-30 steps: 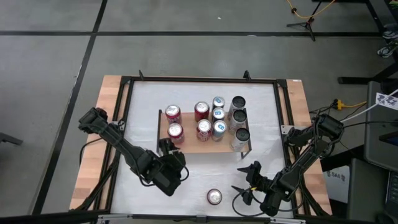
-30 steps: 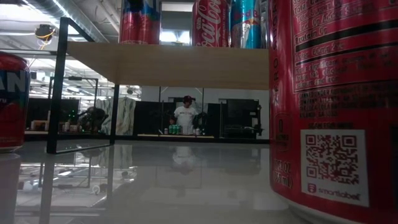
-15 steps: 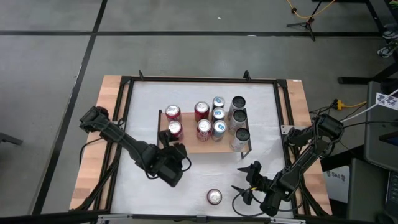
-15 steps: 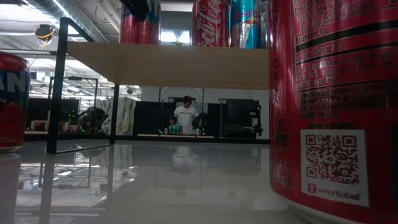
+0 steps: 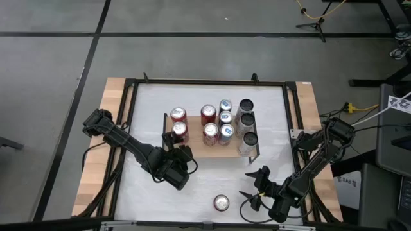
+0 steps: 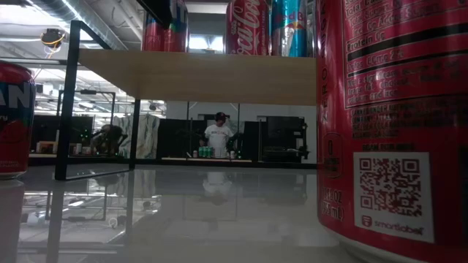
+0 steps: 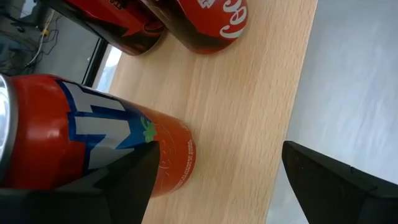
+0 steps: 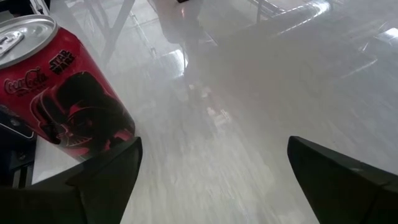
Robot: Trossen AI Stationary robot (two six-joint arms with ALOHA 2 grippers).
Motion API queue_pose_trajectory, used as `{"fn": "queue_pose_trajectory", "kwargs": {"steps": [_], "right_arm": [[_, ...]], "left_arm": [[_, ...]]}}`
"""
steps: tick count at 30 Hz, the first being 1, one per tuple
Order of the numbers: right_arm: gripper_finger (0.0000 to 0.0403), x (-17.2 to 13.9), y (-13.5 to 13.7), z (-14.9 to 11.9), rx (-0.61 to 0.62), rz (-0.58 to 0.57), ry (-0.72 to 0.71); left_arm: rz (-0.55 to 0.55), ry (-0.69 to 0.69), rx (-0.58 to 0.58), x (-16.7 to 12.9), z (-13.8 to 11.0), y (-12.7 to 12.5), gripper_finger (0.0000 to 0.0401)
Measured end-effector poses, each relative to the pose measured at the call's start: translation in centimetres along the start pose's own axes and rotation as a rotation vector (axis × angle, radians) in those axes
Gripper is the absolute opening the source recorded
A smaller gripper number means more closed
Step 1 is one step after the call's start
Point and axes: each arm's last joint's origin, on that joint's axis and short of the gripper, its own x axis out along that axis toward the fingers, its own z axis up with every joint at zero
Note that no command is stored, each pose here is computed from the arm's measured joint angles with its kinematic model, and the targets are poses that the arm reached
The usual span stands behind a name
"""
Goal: Place canned beverage on shelf
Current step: Put the bottom red soda can on the shelf aligned with the other red soda can, then put the red soda can on the shelf aligned with the other red soda cans
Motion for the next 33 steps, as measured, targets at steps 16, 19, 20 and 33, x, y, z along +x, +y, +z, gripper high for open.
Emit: {"fn": "queue_pose_trajectory", "kwargs": {"steps": [16, 19, 20, 33], "right_arm": [[0.0392, 0.0, 0.0, 0.0, -0.001, -0.001, 0.0], [0.0392, 0.0, 0.0, 0.0, -0.001, -0.001, 0.0], [0.0392, 0.0, 0.0, 0.0, -0.001, -0.001, 0.0], [0.0392, 0.0, 0.0, 0.0, -0.002, -0.001, 0.0]], "left_arm": [[-0.334, 0.093, -0.012, -5.9, 0.9, 0.2, 0.033], [-0.364, 0.151, -0.021, -7.0, 0.6, 0.6, 0.033], [-0.36, 0.175, -0.022, -7.3, 0.3, 0.7, 0.033], [-0.34, 0.25, -0.036, -8.6, -2.2, 1.3, 0.033]]}}
